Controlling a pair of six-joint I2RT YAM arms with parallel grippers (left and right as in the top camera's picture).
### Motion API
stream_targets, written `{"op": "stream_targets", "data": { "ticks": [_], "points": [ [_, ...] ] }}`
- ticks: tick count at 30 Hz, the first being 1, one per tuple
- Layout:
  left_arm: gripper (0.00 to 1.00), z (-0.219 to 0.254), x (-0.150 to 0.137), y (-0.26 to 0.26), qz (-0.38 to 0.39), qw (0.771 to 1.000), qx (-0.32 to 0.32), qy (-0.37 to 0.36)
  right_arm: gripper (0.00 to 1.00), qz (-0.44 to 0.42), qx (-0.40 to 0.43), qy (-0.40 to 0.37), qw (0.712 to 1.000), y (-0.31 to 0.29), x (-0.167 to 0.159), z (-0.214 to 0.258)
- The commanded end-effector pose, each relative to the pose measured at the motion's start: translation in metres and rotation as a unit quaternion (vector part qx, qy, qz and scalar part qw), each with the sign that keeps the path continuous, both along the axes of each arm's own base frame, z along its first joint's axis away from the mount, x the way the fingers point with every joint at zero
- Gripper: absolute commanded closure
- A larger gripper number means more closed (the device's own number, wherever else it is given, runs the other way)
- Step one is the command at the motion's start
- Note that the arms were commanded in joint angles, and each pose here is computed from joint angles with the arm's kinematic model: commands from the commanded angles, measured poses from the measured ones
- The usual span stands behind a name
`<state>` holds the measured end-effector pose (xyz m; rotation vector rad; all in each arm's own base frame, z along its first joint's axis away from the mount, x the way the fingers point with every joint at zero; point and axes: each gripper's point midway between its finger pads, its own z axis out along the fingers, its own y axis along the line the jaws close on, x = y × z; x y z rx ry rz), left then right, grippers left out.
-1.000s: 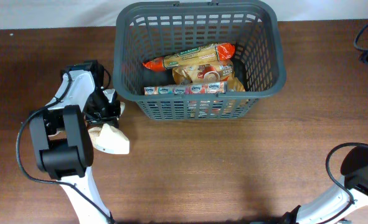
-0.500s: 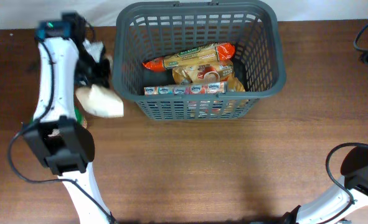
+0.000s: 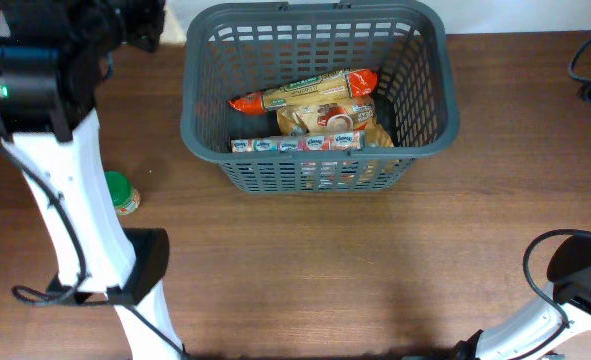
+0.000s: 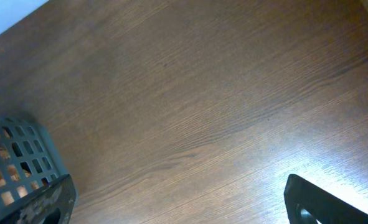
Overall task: Pack container
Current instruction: 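Lift the paper bag and drop it into the basket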
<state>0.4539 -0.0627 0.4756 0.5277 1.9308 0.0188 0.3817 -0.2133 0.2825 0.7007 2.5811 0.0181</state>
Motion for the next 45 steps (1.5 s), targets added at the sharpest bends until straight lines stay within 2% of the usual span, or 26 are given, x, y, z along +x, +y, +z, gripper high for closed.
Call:
{"op": "stream_targets", "data": {
  "ticks": [1,5,7,9,13,19,20,21,22,23,25,28,33,37,41,45],
  "points": [
    [0.98,0.019,-0.019,-0.049,-0.115,0.984,0.121,-0.068,0.01,-0.003,0.0,0.001,1.0,-0.001,-0.001,0.0],
    [0.98,-0.01,-0.011,-0.101,-0.207,0.953,0.207,-0.071,0.01,-0.003,0.0,0.001,1.0,-0.001,-0.001,0.0],
    [0.98,-0.031,0.005,-0.117,-0.216,0.948,0.229,-0.056,0.01,-0.003,0.0,0.001,1.0,-0.001,-0.001,-0.001],
    [0.98,-0.058,0.02,-0.127,-0.221,0.942,0.251,-0.032,0.01,-0.003,0.0,0.001,1.0,-0.001,-0.001,-0.001],
    [0.98,-0.134,0.049,-0.147,-0.265,0.916,0.298,0.033,0.01,-0.003,0.0,0.001,1.0,-0.001,-0.001,-0.001],
    [0.97,-0.225,0.072,-0.157,-0.291,0.898,0.307,0.119,0.01,-0.003,0.0,0.001,1.0,-0.001,-0.001,0.0],
    [0.89,-0.236,0.074,-0.158,-0.292,0.897,0.306,0.129,0.01,-0.003,0.0,0.001,1.0,-0.001,-0.001,0.0],
    [0.75,-0.243,0.075,-0.159,-0.294,0.895,0.307,0.135,0.01,-0.003,0.0,0.001,1.0,-0.001,-0.001,0.0],
    [0.52,-0.246,0.075,-0.158,-0.295,0.894,0.307,0.139,0.01,-0.003,0.0,0.001,1.0,-0.001,-0.001,-0.001],
    [0.01,-0.247,0.073,-0.159,-0.297,0.893,0.308,0.142,0.01,-0.003,0.0,0.001,1.0,-0.001,-0.001,0.0],
    [0.01,-0.236,0.067,-0.159,-0.282,0.897,0.307,0.143,0.01,-0.003,0.0,0.001,1.0,-0.001,-0.001,-0.001],
    [0.01,-0.189,0.063,-0.151,-0.2,0.934,0.269,0.12,0.01,-0.003,0.0,0.001,1.0,-0.001,-0.001,-0.001],
    [0.01,-0.088,0.026,-0.123,-0.138,0.97,0.194,0.05,0.01,-0.003,0.0,0.001,1.0,-0.001,-0.001,-0.001],
    [0.01,-0.049,0.001,-0.073,-0.063,0.989,0.126,0.051,0.01,-0.003,0.0,0.001,1.0,-0.001,-0.001,0.0],
    [0.01,-0.056,-0.014,0.007,0.06,0.99,0.056,0.117,0.01,-0.003,0.0,0.001,1.0,-0.001,-0.001,-0.001],
    [0.01,-0.09,-0.025,0.095,0.21,0.956,-0.032,0.202,0.01,-0.003,0.0,0.001,1.0,-0.001,-0.001,-0.001]
  ]
}}
